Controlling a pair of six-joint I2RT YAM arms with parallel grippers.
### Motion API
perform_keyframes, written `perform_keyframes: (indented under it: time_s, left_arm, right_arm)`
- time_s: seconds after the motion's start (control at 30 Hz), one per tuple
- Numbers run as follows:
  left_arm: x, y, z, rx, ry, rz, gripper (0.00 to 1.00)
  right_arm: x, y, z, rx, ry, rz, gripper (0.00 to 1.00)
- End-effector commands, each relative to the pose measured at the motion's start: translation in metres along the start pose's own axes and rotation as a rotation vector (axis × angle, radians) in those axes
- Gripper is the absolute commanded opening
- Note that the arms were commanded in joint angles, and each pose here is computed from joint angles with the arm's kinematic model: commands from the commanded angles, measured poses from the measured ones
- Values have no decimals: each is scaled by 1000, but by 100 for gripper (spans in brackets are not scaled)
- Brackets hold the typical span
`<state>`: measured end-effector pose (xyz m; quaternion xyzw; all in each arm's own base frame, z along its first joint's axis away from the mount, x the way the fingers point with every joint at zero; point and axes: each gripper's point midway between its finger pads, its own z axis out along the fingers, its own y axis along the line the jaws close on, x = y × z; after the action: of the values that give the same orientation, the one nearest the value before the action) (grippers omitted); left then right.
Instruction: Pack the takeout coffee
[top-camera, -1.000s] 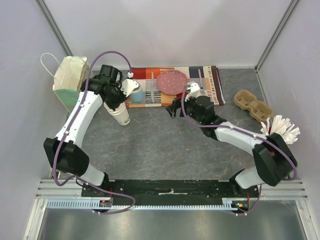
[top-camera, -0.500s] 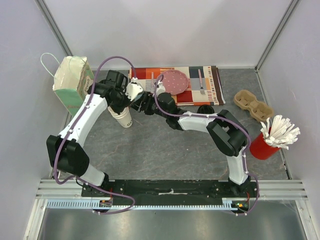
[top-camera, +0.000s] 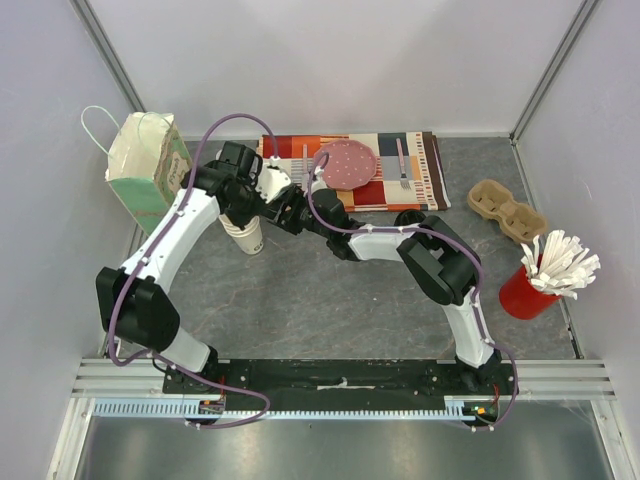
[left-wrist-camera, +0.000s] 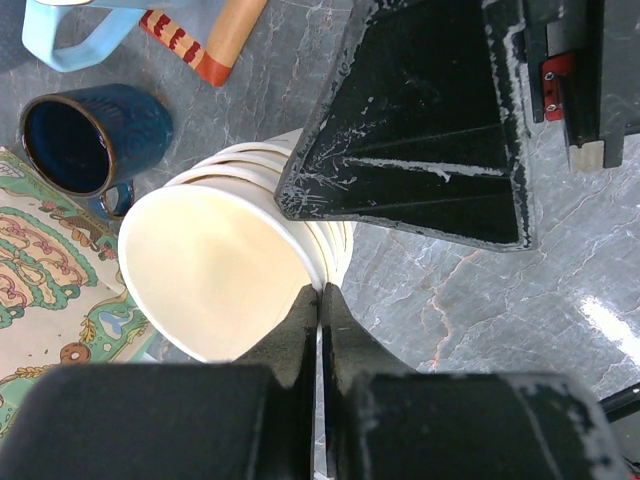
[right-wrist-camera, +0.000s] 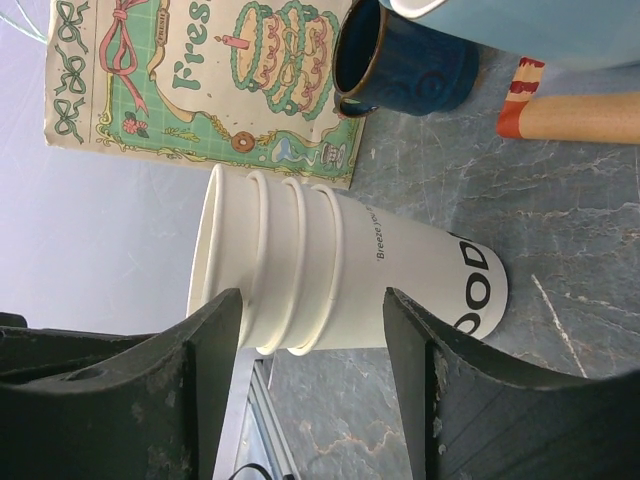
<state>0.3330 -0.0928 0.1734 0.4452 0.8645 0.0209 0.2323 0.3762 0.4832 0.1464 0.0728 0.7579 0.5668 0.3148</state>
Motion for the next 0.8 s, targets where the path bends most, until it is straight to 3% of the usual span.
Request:
perform_keyframes:
  time_s: [0.0,0.27,0.47,0.77]
  left_arm:
    - [-14,1,-2,-17,-39,-21,2]
    - [-31,16,-22,-125,-124,-18,2]
    - [-31,14,-21,-167,-149,17,2]
    - [-41,32,-57,-298,-208,67,2]
  right_arm:
    - [-1,14,6,-60,2,26,66]
    - [15,-22,5,18,25,62,64]
    - [16,-24,5,28,28,40,64]
    - [3,-14,4,41,0,-42,64]
